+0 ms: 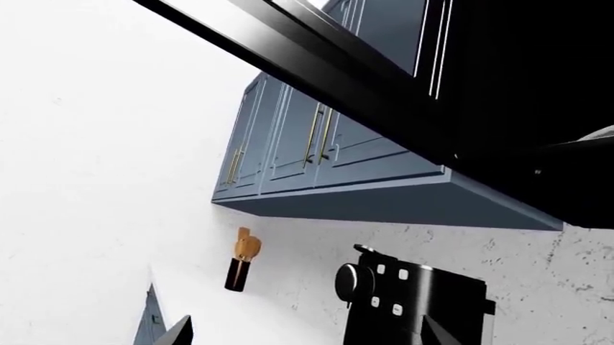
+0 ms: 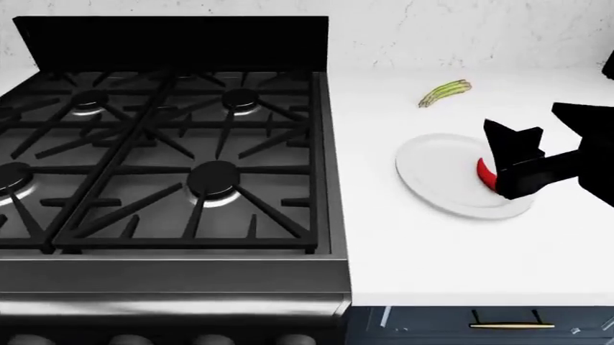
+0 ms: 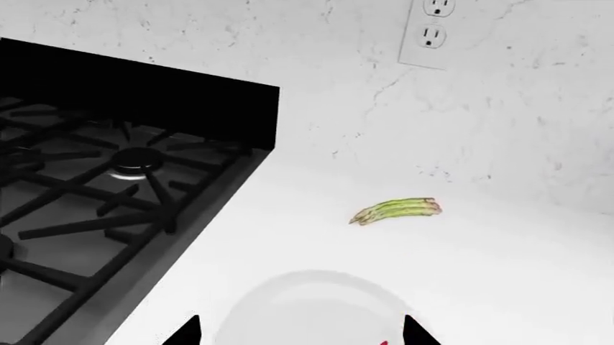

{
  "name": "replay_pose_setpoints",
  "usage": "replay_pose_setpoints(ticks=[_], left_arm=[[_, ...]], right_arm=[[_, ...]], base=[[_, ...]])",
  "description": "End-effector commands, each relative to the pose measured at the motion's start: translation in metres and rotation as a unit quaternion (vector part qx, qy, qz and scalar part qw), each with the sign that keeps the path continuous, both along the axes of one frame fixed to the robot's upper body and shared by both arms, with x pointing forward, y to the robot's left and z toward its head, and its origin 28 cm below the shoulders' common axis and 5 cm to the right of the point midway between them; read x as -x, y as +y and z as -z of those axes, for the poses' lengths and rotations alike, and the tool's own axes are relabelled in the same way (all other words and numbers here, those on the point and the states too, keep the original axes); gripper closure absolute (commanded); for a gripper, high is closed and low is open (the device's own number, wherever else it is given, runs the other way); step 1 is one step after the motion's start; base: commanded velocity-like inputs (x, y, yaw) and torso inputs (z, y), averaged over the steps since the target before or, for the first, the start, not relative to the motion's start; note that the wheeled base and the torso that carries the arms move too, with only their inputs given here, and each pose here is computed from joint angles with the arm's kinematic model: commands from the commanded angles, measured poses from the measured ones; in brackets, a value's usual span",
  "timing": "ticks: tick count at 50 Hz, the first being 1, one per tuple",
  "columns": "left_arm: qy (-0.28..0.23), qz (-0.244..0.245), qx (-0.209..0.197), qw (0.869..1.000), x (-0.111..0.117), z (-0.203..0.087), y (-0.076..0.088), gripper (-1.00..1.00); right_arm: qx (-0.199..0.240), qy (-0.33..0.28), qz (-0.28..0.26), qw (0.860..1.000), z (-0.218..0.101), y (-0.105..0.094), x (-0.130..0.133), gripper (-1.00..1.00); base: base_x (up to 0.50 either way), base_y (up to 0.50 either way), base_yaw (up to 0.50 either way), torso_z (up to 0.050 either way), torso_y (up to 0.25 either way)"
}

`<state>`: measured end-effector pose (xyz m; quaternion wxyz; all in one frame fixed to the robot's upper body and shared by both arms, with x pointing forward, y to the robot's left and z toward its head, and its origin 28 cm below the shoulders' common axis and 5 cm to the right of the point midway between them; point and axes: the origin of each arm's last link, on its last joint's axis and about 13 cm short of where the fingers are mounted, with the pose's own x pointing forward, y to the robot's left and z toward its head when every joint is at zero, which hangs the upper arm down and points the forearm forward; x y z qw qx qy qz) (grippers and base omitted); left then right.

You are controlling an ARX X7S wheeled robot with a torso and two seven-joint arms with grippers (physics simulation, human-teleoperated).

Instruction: Pick the chili pepper from the counter and place it in the microwave.

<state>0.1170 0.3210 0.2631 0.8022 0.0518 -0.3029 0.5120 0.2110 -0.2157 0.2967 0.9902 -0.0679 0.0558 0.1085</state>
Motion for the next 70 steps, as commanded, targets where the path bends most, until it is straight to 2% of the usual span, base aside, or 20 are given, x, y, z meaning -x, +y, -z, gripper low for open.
replay_pose_setpoints(ticks=[1,16,28,39,48,70], left_arm=[[0.002,0.001,0.0,1.0,0.005,-0.007,-0.005,-1.0],[0.005,0.005,0.0,1.0,0.01,-0.015,-0.004,-1.0],[0.006,0.005,0.001,1.0,0.012,-0.017,-0.003,-1.0],[0.006,0.005,0.001,1.0,0.012,-0.019,-0.003,-1.0],[0.006,0.004,0.001,1.0,0.009,-0.017,-0.004,-1.0],[0.005,0.007,0.002,1.0,0.007,-0.019,-0.005,-1.0]], right_arm=[[0.006,0.055,0.015,0.998,-0.016,-0.006,-0.013,-1.0],[-0.003,0.092,0.056,0.994,-0.032,-0.02,-0.033,-1.0],[0.01,0.122,0.091,0.988,-0.026,-0.023,-0.037,-1.0],[0.029,0.142,0.084,0.986,-0.025,-0.021,-0.035,-1.0],[0.053,0.162,0.072,0.983,-0.012,-0.017,-0.04,-1.0],[0.002,0.178,0.073,0.981,0.018,-0.022,-0.054,-1.0]], base=[[0.0,0.0,0.0,0.0,0.0],[0.0,0.0,0.0,0.0,0.0],[0.0,0.0,0.0,0.0,0.0],[0.0,0.0,0.0,0.0,0.0],[0.0,0.0,0.0,0.0,0.0],[0.0,0.0,0.0,0.0,0.0]])
